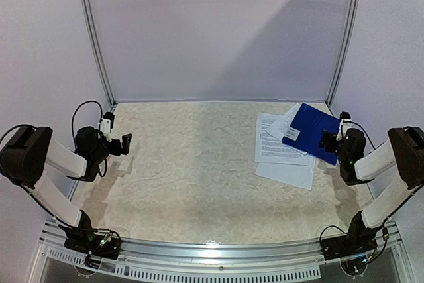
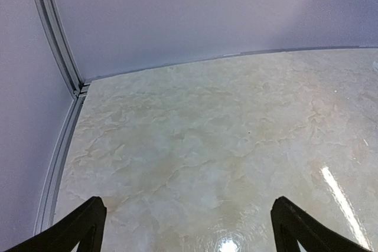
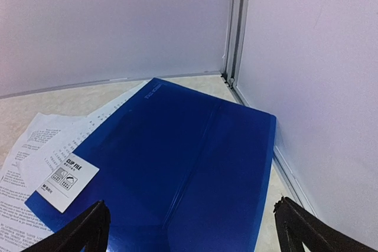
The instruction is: Put the files into the folder
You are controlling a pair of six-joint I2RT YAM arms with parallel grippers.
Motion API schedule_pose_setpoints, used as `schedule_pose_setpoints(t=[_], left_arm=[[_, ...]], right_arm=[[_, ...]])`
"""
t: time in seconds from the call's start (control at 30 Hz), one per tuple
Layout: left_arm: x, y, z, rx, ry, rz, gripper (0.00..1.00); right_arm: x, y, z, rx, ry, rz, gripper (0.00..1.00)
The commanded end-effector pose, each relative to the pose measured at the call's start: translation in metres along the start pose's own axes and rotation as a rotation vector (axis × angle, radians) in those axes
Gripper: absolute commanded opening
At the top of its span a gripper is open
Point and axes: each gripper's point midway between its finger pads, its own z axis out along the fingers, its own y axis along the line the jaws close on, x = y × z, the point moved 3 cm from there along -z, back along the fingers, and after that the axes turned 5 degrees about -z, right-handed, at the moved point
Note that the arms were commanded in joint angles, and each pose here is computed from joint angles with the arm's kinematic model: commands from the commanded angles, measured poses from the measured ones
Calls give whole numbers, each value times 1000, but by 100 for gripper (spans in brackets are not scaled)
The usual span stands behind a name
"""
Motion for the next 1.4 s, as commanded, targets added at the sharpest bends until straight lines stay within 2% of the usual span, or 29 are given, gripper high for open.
schedule_pose_setpoints(t=[0.0, 0.17, 0.37, 0.4, 0.43, 0.53, 0.67, 0.77, 1.0, 1.1, 1.27, 1.37], left_arm=[[-11, 2, 0, -10, -36, 8, 100], [-11, 2, 0, -11, -36, 8, 100], [-23, 7, 0, -12, -31, -12, 99], [-30, 13, 2, -37, 6, -33, 99], [-32, 20, 4, -77, 99, -64, 99], [-81, 29, 11, -91, 214, 32, 100], [-76, 15, -1, 36, 445, 120, 99], [-69, 0, -18, 140, 529, 137, 94], [-77, -23, -49, 260, 542, 184, 93], [-80, -28, -53, 276, 525, 197, 93], [-78, -30, -50, 285, 521, 182, 93], [-78, -33, -51, 303, 526, 162, 93]], right_arm=[[-29, 13, 5, -91, 44, -45, 99], [-88, 24, -3, -198, 57, -123, 98], [-74, 57, -3, -258, 275, -367, 87], [-69, 67, -5, -280, 302, -415, 87], [-62, 77, -5, -308, 326, -479, 87], [-47, 99, 1, -337, 403, -605, 83], [-32, 122, 10, -342, 496, -679, 77], [-20, 139, 16, -324, 517, -733, 76], [7, 153, 30, -223, 592, -969, 69], [20, 157, 32, -230, 627, -1009, 65], [36, 162, 31, -231, 627, -1058, 64], [46, 161, 35, -205, 633, -1081, 59]])
